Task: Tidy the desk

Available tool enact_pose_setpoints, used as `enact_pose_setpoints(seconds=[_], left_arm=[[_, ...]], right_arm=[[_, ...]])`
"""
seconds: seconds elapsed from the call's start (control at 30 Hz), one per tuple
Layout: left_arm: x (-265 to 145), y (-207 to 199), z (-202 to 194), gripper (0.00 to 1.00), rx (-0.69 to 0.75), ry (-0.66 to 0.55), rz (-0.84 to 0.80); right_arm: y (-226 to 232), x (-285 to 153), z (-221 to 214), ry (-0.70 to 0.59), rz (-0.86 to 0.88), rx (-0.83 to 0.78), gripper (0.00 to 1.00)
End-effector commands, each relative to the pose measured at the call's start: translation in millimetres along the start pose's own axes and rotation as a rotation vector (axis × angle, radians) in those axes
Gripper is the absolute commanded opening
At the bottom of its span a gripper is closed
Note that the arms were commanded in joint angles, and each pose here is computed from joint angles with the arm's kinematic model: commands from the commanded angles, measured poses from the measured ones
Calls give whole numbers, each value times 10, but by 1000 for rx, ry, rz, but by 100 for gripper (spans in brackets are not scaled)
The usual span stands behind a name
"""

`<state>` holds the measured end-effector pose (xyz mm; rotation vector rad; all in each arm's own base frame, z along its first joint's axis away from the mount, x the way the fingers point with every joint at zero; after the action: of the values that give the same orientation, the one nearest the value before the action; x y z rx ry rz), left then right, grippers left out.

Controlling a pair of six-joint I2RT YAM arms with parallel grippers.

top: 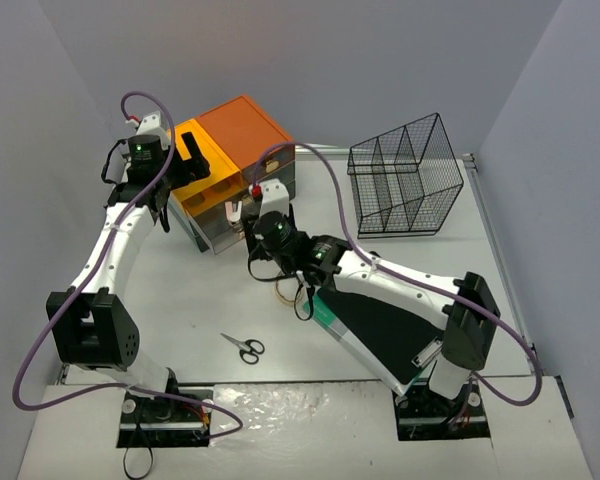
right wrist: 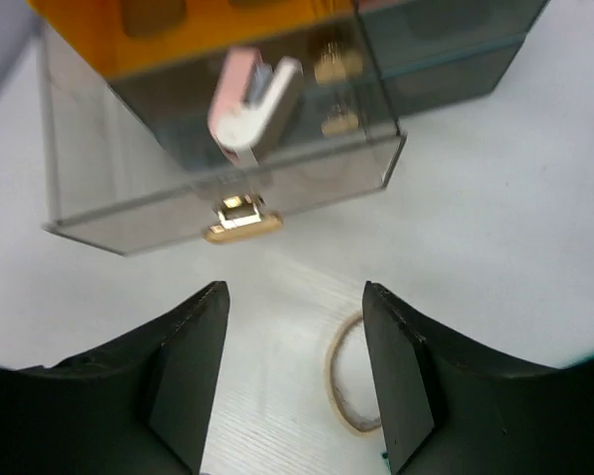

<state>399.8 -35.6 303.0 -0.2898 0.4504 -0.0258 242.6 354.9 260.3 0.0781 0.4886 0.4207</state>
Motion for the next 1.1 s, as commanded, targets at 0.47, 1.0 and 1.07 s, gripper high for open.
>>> enact_pose_setpoints(seconds=[0.47, 1.0, 1.07], left_arm=[[-14, 338, -474, 97, -48, 239, 177], [-62, 341, -477, 97, -42, 243, 182], [-63, 344, -486, 97, -42, 244, 183]], right_arm=[[84, 693, 194, -94, 15, -2, 45], [146, 1253, 641, -202, 63, 32, 47], [143, 1291, 684, -212, 73, 44, 48]])
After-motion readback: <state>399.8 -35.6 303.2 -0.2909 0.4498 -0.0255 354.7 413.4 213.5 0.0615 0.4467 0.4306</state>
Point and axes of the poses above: each gripper's point midway between its finger pads, its own x axis out along the fingers, its own y axis along the line the jaws close on, z = x × y, the point moved 8 cm from there along -x, back along the fingers, and after that the axes turned 4 degrees about x, right-handed, at the moved point
